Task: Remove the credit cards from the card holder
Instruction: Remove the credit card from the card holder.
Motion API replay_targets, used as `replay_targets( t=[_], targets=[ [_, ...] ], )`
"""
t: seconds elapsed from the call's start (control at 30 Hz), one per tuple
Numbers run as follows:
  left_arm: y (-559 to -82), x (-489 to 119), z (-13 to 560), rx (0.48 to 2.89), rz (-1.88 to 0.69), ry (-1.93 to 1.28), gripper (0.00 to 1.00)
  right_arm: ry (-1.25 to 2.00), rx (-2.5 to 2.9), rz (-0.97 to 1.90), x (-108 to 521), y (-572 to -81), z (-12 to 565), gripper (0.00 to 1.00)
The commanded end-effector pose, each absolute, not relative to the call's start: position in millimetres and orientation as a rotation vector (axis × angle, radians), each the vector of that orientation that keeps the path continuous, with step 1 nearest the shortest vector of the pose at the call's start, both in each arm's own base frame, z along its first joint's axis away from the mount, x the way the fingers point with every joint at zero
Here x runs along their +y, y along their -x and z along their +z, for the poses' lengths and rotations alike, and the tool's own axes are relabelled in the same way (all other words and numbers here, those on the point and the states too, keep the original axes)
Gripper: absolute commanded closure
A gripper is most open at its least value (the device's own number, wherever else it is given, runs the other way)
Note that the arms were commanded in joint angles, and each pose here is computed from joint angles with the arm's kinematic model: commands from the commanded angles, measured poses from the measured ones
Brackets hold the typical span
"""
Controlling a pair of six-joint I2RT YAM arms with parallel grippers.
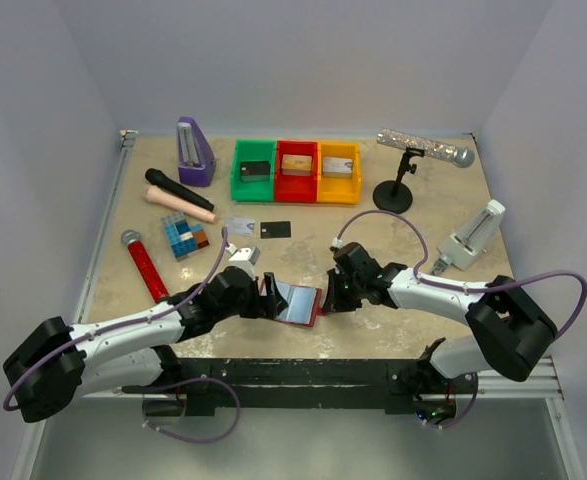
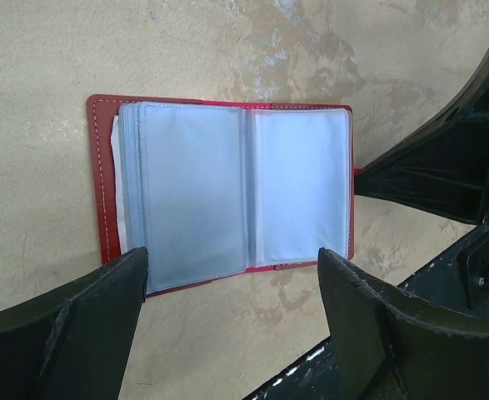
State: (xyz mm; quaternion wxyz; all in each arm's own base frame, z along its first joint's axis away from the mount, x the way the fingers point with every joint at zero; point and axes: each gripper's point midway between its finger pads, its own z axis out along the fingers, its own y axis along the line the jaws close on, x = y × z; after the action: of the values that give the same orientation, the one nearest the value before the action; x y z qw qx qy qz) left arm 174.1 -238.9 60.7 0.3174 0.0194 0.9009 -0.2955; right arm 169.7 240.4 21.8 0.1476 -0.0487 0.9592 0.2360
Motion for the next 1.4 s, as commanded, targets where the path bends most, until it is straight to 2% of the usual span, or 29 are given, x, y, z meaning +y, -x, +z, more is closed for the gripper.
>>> replay_targets(
  t=[0.0, 0.33, 0.83, 1.37],
  targets=[
    [-170.9, -251.9, 59.6, 2.366, -0.845, -0.095, 0.13, 0.168, 2.727, 0.714, 248.9, -175.4, 29.0, 1.0],
    [-168.6, -250.4, 46.4, 2.414, -0.809, -0.098, 0.14, 0.17, 2.728, 0.716, 249.4, -175.6, 28.9, 1.0],
    [-156.1, -294.1, 65.5, 2.362, -1.061, -0.306, 0.15, 0.172, 2.749, 0.729, 252.5, -173.8, 23.1, 1.0],
    [-151.3, -315.6, 85.4, 2.291, -1.167, -0.429, 0.15, 0.178, 2.756, 0.68, 245.1, -173.1, 23.2, 1.0]
  ],
)
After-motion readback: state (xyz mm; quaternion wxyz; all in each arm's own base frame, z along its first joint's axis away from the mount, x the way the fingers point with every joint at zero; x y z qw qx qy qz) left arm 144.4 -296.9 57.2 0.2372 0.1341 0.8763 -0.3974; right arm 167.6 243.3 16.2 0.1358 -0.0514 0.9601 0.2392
